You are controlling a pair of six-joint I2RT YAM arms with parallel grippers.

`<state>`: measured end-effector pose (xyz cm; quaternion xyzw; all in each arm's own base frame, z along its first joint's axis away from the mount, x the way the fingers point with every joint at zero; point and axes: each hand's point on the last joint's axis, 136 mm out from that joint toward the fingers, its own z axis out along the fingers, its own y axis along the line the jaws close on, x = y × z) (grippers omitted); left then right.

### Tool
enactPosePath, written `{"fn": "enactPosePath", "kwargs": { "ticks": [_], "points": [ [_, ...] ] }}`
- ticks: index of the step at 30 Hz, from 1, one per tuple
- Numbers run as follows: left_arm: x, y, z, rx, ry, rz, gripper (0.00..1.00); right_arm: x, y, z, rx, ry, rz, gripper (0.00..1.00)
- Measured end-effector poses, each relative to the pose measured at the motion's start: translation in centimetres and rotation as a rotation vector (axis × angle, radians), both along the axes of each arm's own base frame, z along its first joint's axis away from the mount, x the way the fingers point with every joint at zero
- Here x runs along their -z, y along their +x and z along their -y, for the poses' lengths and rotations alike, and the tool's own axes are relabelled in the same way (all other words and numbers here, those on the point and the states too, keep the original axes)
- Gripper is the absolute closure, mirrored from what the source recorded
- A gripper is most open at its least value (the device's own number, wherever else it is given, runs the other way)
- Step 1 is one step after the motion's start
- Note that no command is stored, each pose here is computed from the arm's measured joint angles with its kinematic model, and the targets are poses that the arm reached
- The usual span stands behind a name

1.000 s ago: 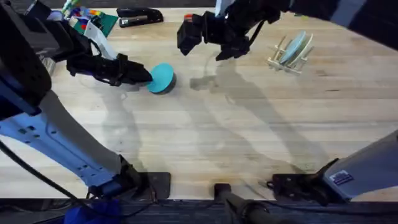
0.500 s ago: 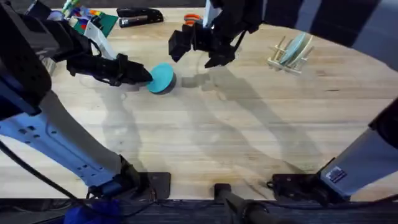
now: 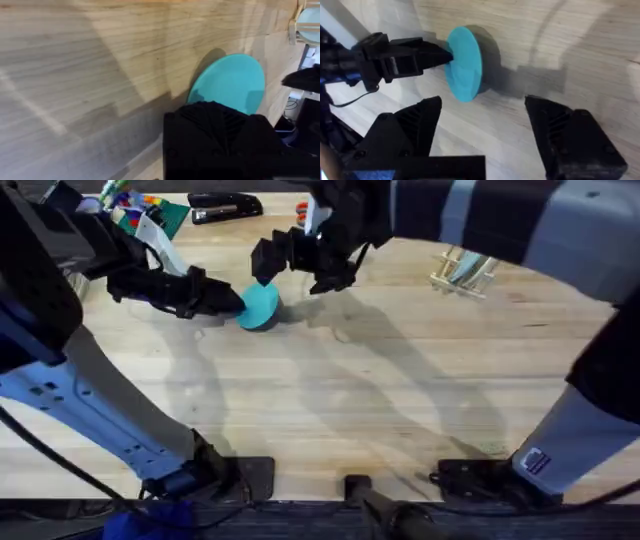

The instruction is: Pick up the plates from the table one by one and place each into a slot on the dish rack.

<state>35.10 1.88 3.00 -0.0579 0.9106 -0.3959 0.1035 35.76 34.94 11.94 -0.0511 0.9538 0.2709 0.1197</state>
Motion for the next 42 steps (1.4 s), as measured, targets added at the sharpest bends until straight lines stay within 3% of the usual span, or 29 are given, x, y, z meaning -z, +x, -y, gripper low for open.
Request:
{"fn": "enactPosePath", "kwargs": {
  "ticks": [7, 23, 42],
  "points": [
    [0.0, 0.0, 0.0, 0.000, 0.000, 0.000, 0.959, 2.4, 0.1, -1.3, 0.019, 0.000, -0.035, 0.007],
    [0.0, 0.0, 0.0, 0.000, 0.000, 0.000, 0.959, 3.9, 1.2, -3.7, 0.056, 0.104, -0.068, 0.007],
    [0.0, 0.0, 0.0, 0.000, 0.001, -0.001, 0.959, 5.4, 1.5, -4.3, 0.080, 0.118, -0.104, 0.034]
  ]
}}
